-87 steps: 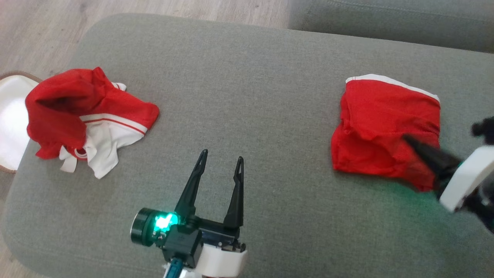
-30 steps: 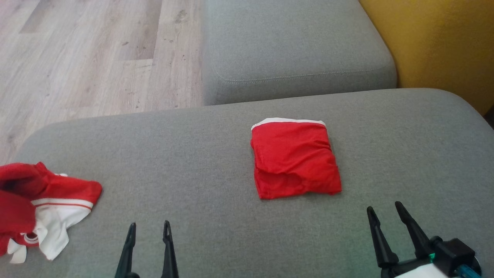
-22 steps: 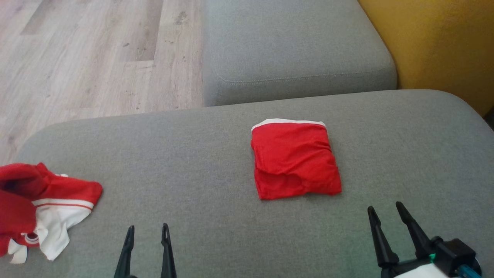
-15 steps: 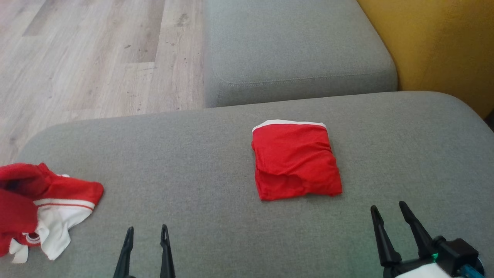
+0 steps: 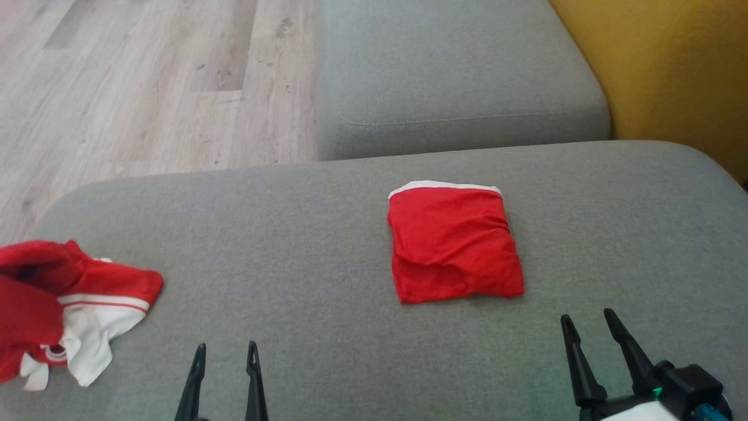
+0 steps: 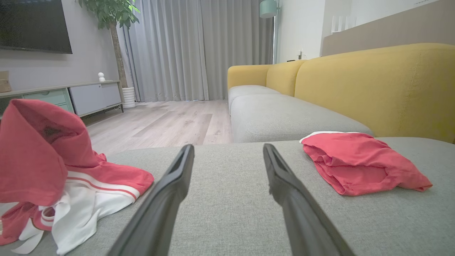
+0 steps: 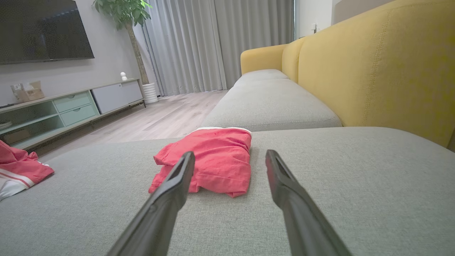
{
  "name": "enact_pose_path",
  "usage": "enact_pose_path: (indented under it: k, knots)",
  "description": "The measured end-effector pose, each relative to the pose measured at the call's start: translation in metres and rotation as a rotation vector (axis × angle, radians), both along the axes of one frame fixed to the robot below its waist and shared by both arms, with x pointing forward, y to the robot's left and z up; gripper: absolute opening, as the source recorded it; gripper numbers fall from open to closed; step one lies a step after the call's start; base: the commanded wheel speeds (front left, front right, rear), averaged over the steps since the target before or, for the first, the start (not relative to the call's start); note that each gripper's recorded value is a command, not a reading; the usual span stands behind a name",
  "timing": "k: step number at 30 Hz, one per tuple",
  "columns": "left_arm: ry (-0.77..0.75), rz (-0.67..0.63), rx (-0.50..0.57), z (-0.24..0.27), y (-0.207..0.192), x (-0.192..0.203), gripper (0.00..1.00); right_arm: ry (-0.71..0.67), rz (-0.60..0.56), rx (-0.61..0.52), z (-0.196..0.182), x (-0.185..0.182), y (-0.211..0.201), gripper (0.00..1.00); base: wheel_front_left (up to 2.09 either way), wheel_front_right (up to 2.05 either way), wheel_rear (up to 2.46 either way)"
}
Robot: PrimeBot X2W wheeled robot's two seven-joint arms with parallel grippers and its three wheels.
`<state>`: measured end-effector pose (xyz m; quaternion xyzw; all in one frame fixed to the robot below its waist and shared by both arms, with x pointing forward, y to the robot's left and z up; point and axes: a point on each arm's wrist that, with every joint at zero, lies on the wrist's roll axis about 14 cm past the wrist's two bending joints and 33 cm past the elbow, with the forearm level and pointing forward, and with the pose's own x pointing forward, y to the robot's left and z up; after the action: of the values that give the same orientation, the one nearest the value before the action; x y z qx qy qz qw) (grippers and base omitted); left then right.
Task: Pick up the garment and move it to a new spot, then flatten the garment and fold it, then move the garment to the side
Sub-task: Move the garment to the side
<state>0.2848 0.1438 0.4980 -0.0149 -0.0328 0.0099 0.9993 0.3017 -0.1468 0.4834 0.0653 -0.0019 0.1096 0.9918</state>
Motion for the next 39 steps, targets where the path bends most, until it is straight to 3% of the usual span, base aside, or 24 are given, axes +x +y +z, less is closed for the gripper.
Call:
enact_pose_path:
  k: [11,19,27,35,36,37,38,39]
  knots:
    - [0.023,-0.005,0.004,-0.005,-0.004,0.001,1.0,0.117,-0.013,0.008,-0.032,0.018,-0.006,1.0,0.0,0.0,0.0]
    - [0.025,-0.021,0.008,-0.002,-0.014,0.015,1.0,0.214,0.006,0.013,-0.039,0.089,-0.01,1.0,0.0,0.0,0.0]
    - [0.036,-0.032,-0.029,-0.002,-0.021,0.043,1.0,0.423,0.057,-0.016,-0.062,0.151,-0.01,1.0,0.0,0.0,0.0]
    - [0.043,-0.02,-0.021,-0.004,-0.02,0.06,1.0,0.641,0.113,0.007,-0.105,0.166,0.01,1.0,0.0,0.0,0.0]
    - [0.047,-0.019,-0.02,-0.005,-0.019,0.061,1.0,0.673,0.133,0.01,-0.112,0.164,0.016,0.88,0.0,0.0,0.0]
    - [0.05,-0.013,-0.018,-0.006,-0.018,0.062,1.0,0.694,0.155,0.014,-0.117,0.161,0.024,0.35,0.0,0.0,0.0]
    - [0.054,-0.008,-0.016,-0.007,-0.017,0.063,1.0,0.7,0.171,0.026,-0.119,0.16,0.03,0.0,0.0,0.0,0.0]
    - [0.059,-0.005,-0.015,-0.009,-0.017,0.064,1.0,0.701,0.186,0.034,-0.118,0.161,0.035,0.0,0.0,0.0,0.0]
